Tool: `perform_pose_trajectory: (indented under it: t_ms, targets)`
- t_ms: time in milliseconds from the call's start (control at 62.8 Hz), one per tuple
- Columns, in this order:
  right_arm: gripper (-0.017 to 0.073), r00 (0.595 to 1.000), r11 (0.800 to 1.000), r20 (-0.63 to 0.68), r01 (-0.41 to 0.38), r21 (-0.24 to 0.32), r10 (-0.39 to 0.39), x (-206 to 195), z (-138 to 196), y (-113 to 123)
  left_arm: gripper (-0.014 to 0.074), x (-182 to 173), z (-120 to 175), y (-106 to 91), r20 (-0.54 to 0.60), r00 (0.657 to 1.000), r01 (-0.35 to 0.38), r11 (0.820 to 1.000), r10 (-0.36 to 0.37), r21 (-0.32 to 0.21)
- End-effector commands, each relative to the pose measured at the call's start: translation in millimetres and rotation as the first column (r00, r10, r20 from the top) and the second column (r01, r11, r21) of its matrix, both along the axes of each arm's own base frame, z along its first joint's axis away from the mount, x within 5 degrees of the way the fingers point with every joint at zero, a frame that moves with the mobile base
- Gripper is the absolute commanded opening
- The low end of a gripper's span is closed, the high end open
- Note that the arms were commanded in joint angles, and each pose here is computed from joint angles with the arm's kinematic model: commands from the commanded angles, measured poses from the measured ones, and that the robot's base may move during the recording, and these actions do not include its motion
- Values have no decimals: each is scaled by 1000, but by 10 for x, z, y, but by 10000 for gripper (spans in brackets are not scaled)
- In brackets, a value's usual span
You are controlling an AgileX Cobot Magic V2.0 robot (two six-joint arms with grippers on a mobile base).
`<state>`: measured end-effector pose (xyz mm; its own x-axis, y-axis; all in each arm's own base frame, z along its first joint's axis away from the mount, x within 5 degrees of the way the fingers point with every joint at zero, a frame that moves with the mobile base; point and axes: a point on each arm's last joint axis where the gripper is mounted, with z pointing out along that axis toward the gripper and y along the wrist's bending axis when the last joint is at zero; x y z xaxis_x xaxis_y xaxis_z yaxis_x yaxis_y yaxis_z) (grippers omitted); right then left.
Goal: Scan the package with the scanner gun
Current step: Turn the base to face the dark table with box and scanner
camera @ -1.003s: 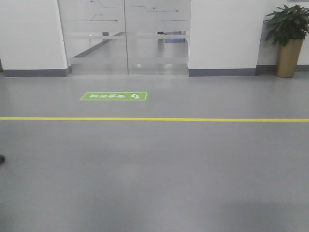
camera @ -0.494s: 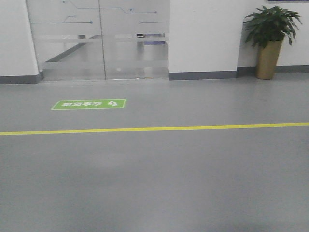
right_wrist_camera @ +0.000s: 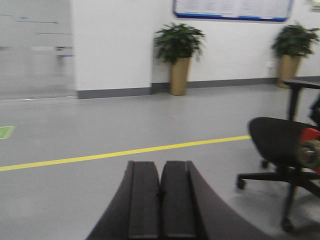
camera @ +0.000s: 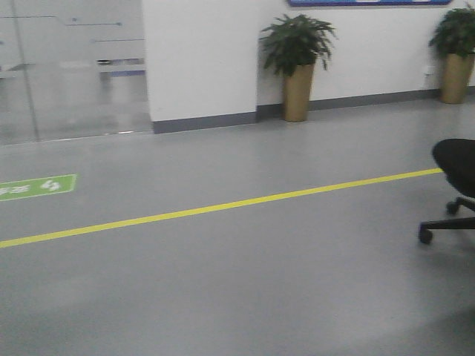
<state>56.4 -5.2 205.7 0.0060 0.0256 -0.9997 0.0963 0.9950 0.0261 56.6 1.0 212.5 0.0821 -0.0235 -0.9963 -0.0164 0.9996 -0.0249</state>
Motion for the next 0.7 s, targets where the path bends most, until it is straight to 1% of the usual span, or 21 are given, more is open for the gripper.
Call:
perform_pose_trajectory:
  t_ms: [0, 685]
  targets:
    - [-162, 1000, 1000, 22, 7, -6, -7, -2, 20, -4, -100, -6, 23, -2, 23, 1000, 4, 1000, -3, -2]
    - [-162, 1000, 1000, 22, 7, -6, -7, -2, 20, -4, -100, -6, 23, -2, 23, 1000, 4, 1000, -3, -2]
